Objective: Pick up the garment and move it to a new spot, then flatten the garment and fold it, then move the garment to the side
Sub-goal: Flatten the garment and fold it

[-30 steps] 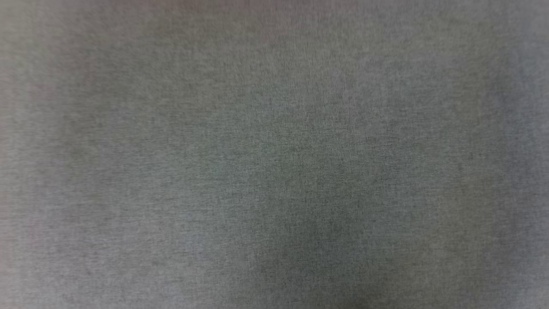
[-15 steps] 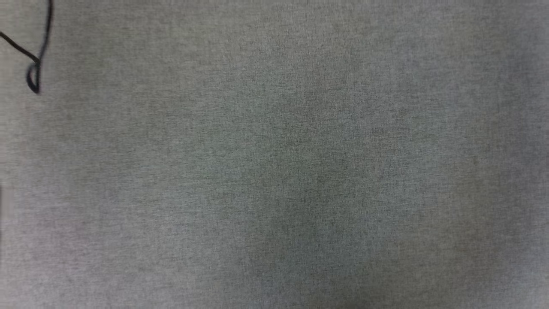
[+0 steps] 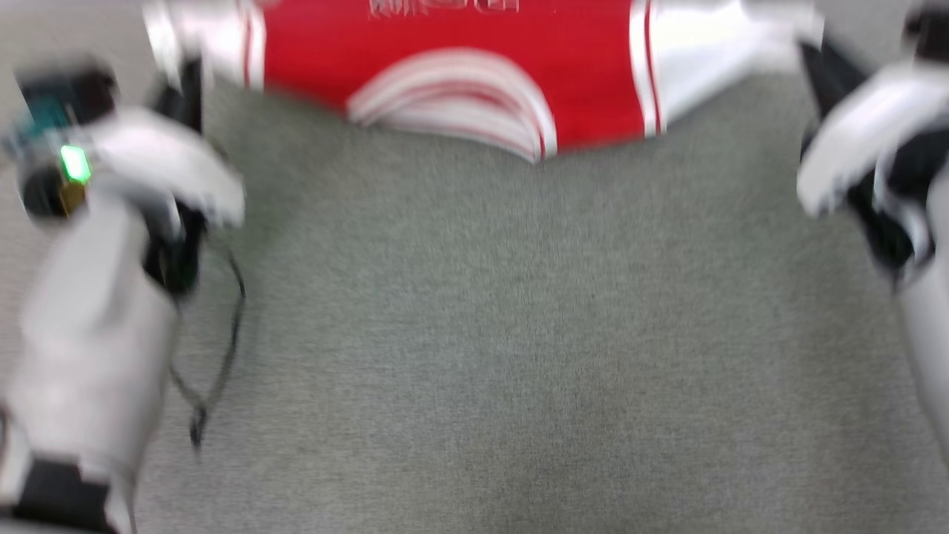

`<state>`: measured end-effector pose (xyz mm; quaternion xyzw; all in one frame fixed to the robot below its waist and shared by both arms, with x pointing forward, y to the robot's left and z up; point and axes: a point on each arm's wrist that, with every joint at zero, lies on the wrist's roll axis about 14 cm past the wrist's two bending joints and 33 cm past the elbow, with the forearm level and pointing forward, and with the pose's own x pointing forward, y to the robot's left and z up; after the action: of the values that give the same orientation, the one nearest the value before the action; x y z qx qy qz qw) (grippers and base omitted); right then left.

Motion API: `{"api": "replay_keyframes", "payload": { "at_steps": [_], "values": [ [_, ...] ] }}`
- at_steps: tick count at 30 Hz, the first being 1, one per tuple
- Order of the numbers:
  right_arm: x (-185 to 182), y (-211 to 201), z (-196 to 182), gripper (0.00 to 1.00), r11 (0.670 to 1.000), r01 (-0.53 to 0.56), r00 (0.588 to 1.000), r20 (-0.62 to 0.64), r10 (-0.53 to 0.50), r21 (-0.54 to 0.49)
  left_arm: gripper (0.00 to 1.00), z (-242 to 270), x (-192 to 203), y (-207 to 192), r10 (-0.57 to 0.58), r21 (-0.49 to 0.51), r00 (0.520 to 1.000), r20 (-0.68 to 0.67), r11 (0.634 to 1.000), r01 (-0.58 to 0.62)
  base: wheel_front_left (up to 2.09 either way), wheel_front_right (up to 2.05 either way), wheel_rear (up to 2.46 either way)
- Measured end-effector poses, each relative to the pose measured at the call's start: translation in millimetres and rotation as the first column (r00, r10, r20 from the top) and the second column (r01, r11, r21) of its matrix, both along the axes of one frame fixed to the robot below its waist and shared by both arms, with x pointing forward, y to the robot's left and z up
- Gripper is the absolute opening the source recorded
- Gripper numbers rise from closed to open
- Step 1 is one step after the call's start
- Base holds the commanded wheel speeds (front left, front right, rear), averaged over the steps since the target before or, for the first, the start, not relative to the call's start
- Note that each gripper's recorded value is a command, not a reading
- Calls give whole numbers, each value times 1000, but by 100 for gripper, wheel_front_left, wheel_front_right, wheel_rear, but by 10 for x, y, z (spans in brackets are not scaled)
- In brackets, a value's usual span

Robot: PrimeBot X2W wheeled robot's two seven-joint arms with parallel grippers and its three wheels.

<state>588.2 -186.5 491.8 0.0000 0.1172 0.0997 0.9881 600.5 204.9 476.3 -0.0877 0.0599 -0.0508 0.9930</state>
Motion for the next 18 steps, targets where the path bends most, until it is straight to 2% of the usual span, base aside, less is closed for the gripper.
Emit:
{"api": "replay_keyframes", "payload": {
  "at_steps": [5, 12, 18],
  "values": [
    [-578, -80, -7, 0, 1000, 4, 1000, -9, -4, 24, 0, -121, -660, 174, 49, -8, 998, -41, 999, -50, 0, 0, 0],
    [-1579, -149, -210, 0, 998, 29, 994, -111, -23, 56, 0, -349, -1679, 344, 104, 15, 988, -115, 995, -103, 0, 0, 0],
    [-2421, -102, -392, 0, 995, 59, 968, -248, -39, 76, 0, -452, -2401, 428, 150, 27, 970, -189, 989, -148, 0, 0, 0]
  ]
}}
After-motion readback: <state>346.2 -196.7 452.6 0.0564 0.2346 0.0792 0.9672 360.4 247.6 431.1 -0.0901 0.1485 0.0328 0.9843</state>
